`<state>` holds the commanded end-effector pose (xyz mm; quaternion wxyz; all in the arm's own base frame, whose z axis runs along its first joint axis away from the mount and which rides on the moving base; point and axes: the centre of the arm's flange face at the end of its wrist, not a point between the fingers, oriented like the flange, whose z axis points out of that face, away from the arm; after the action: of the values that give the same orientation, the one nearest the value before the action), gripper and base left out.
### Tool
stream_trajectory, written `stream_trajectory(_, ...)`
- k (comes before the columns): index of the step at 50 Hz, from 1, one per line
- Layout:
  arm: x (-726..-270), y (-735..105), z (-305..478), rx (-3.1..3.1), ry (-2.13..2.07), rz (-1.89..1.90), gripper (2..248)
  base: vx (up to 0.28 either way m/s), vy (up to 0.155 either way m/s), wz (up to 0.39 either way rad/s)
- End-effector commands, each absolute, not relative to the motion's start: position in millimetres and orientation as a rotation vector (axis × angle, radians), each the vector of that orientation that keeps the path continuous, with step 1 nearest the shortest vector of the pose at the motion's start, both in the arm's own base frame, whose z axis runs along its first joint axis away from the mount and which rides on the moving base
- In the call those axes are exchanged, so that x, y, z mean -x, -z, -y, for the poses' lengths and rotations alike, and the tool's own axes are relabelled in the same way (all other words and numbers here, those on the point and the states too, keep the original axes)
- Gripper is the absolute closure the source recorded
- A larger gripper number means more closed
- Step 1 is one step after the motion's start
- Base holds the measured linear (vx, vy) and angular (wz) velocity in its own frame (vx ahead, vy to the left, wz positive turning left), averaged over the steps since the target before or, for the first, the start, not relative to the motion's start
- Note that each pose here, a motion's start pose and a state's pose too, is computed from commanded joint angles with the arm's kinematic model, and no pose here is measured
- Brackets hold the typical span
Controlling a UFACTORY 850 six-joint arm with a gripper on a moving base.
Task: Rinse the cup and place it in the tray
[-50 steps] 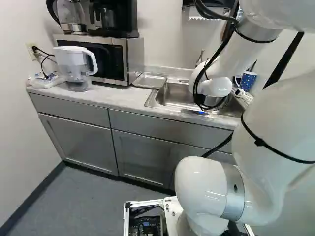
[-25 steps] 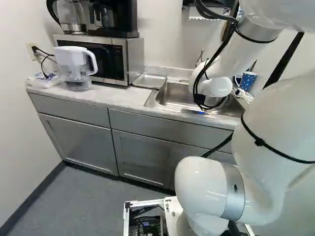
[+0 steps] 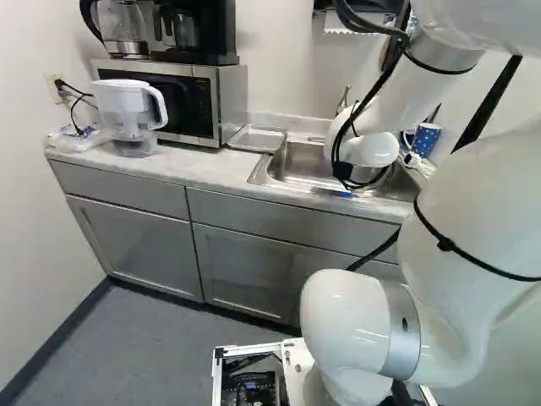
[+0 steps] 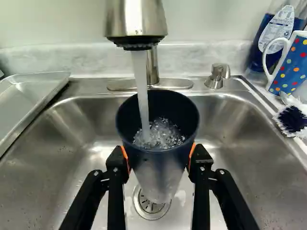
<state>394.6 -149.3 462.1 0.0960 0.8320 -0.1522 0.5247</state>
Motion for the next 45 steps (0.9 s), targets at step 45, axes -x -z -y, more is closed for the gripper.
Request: stream_trajectory(45,-394.6,-462.1,149.3,-2.465,-1.555,0.451,125,0.0,0.0,0.0)
